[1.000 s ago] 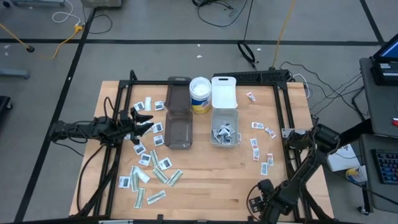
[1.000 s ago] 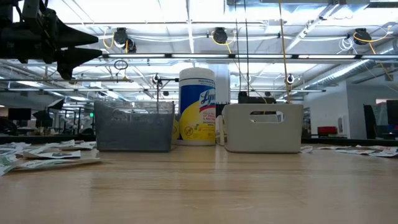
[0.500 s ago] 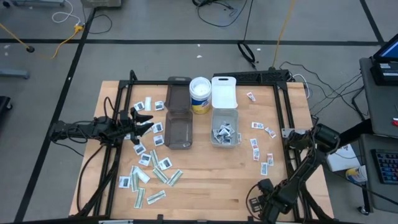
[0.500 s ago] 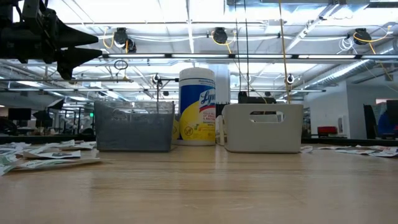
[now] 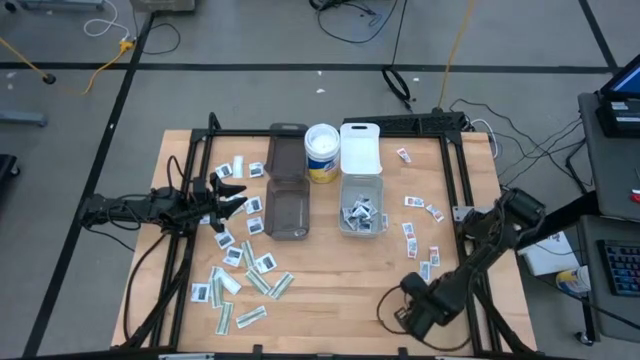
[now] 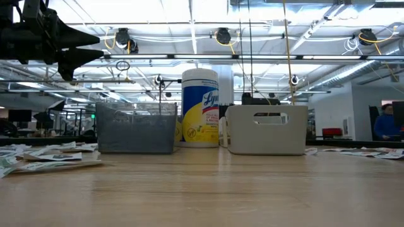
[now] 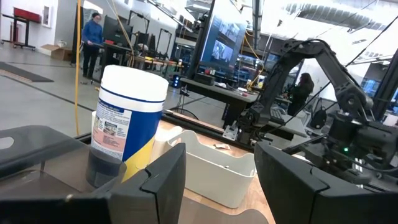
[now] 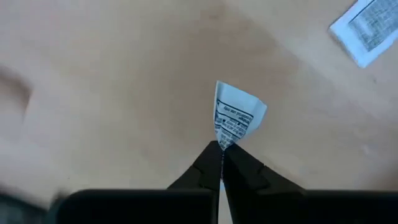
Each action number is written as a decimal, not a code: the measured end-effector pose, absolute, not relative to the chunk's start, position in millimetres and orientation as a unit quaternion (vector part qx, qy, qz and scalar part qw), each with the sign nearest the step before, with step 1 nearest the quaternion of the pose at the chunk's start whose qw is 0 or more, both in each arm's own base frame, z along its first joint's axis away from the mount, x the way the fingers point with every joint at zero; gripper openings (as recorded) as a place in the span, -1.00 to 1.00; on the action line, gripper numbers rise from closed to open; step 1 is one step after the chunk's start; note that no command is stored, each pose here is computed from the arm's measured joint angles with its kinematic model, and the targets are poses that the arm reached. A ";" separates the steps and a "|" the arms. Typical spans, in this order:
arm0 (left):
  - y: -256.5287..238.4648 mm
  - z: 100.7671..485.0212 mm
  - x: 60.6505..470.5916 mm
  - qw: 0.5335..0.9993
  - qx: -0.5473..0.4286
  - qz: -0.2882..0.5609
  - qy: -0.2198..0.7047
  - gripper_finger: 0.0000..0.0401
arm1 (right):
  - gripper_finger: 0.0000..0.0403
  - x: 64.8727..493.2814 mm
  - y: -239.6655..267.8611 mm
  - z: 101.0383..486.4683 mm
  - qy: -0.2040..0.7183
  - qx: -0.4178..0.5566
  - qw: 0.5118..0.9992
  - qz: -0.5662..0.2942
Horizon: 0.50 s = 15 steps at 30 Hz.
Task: Pick & Place First Aid Supplies
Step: Put the ointment pack into the white bin
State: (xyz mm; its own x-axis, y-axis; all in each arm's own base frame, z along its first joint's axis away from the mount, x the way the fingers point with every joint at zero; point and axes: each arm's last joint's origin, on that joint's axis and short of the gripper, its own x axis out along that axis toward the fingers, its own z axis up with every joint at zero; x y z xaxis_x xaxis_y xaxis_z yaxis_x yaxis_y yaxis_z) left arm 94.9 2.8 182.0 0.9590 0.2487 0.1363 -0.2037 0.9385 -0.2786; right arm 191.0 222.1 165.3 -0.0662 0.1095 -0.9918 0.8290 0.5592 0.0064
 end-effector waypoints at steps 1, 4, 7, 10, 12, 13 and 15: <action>2.8 182.0 94.9 0.981 -0.132 0.115 -0.085 -0.02 | -0.99 192.6 217.9 168.8 0.671 0.345 0.587 -0.294; 2.8 182.0 94.9 0.981 -0.132 0.115 -0.085 -0.02 | -0.99 198.7 205.0 179.8 0.692 0.315 0.603 -0.241; 2.8 182.0 94.9 0.981 -0.132 0.115 -0.085 -0.02 | -0.99 204.6 191.6 188.9 0.710 0.285 0.617 -0.185; 2.8 182.0 94.9 0.981 -0.132 0.115 -0.085 -0.02 | -1.00 210.5 176.7 199.5 0.713 0.257 0.639 -0.132; 2.8 182.0 94.9 0.981 -0.132 0.115 -0.085 -0.02 | -1.00 215.1 165.3 205.6 0.712 0.234 0.654 -0.097; 2.8 182.0 94.9 0.981 -0.132 0.115 -0.085 -0.02 | -1.00 217.6 158.7 207.8 0.713 0.225 0.659 -0.086; 2.8 182.0 94.9 0.981 -0.132 0.115 -0.085 -0.02 | -1.00 221.2 145.2 212.4 0.715 0.208 0.664 -0.065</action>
